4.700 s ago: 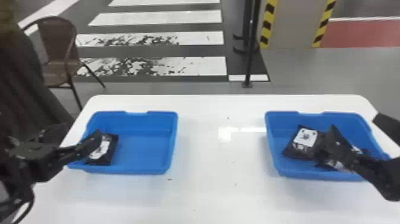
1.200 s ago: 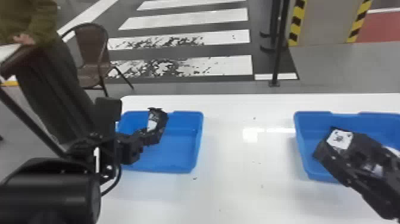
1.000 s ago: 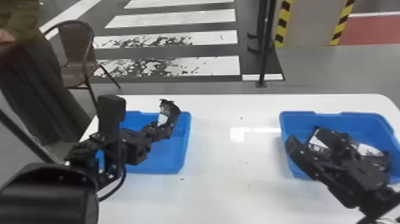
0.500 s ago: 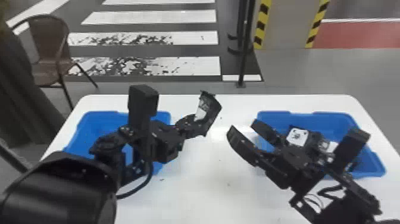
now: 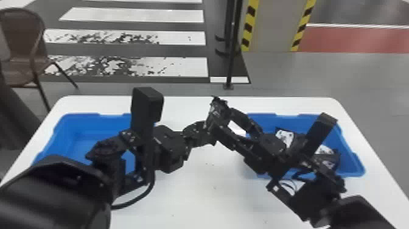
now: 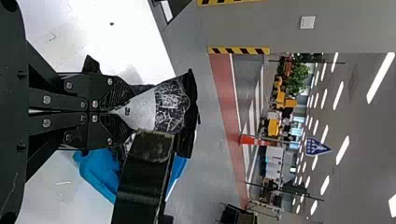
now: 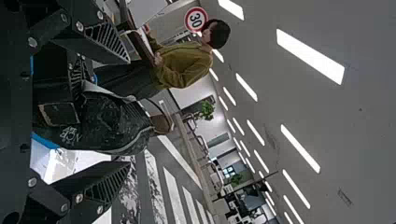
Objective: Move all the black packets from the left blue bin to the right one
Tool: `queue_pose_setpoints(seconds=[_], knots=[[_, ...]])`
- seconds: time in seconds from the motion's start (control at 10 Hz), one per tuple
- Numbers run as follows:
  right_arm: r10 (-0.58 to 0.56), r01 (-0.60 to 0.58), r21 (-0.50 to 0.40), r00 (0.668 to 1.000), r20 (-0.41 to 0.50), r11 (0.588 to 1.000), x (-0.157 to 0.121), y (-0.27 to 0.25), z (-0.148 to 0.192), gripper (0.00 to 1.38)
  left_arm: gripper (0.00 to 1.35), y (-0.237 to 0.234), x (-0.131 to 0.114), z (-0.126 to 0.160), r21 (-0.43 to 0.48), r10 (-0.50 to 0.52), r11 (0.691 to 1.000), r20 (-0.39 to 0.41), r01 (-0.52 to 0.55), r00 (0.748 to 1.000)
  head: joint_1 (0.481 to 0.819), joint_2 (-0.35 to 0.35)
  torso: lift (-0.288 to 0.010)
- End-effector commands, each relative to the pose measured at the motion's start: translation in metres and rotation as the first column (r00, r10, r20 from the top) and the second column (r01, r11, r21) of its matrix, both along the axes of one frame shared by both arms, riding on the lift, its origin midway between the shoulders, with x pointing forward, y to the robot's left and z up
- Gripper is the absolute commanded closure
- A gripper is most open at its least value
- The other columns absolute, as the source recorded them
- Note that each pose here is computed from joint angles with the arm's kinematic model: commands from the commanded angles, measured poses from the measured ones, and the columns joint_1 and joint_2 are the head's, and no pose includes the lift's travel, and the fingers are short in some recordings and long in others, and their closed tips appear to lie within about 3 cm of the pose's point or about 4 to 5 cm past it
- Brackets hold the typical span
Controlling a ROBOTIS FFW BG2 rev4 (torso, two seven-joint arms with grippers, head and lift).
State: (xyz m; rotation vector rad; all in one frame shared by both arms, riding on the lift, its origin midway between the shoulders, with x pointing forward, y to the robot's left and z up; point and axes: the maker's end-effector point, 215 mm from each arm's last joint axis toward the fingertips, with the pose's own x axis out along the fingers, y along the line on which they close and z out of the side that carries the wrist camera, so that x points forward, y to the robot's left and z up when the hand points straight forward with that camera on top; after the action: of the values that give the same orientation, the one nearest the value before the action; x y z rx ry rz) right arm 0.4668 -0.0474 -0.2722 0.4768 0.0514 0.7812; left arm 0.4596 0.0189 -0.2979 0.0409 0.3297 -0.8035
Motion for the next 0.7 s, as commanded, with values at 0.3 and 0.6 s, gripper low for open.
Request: queue_pose_setpoints(seconds=[0.3,0.6], knots=[[0.000,0.000,0.017,1.000,-0.016,1.000,0.003,0.005,-0.004,1.28,1.21,-0.004,-0.002,0.001,-0.008,-0.011,1.000,-0.003,0.011,1.000,0.695,-0.032,-0.140],[-0.009,0.010,0.039,1.000,-0.022,0.999,0.005,-0.001,-0.002,1.28,0.27,0.005,-0.001,0.004,-0.044,0.013,0.999,0.014,-0.012,1.000,0.695,-0.032,-0.140]])
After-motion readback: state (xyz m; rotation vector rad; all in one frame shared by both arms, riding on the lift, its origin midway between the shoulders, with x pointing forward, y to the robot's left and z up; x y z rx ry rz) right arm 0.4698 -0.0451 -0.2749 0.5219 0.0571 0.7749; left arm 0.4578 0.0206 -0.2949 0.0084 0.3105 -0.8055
